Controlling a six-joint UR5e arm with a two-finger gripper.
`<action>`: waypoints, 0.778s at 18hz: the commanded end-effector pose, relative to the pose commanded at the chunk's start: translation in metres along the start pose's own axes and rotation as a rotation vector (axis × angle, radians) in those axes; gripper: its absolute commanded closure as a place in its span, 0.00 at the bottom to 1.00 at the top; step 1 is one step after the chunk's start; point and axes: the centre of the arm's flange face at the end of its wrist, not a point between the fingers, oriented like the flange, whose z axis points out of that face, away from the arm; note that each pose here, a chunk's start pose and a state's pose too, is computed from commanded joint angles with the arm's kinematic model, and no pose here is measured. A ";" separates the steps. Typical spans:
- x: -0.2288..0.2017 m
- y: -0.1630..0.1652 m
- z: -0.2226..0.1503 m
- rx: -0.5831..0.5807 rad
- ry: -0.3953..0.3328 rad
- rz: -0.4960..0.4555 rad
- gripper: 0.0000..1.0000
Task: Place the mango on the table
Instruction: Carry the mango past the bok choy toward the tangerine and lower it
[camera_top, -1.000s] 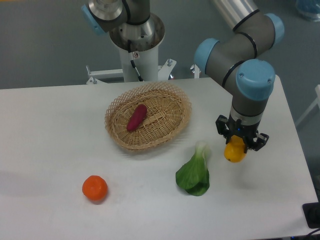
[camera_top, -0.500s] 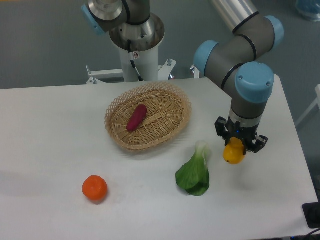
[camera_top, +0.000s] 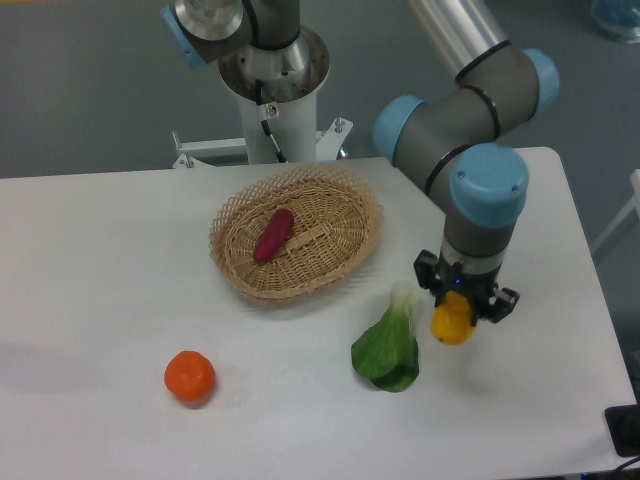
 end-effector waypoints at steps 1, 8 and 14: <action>0.006 -0.013 0.004 -0.022 -0.008 -0.006 0.68; 0.057 -0.081 0.017 -0.027 0.000 0.059 0.68; 0.102 -0.124 0.034 -0.037 0.023 0.109 0.68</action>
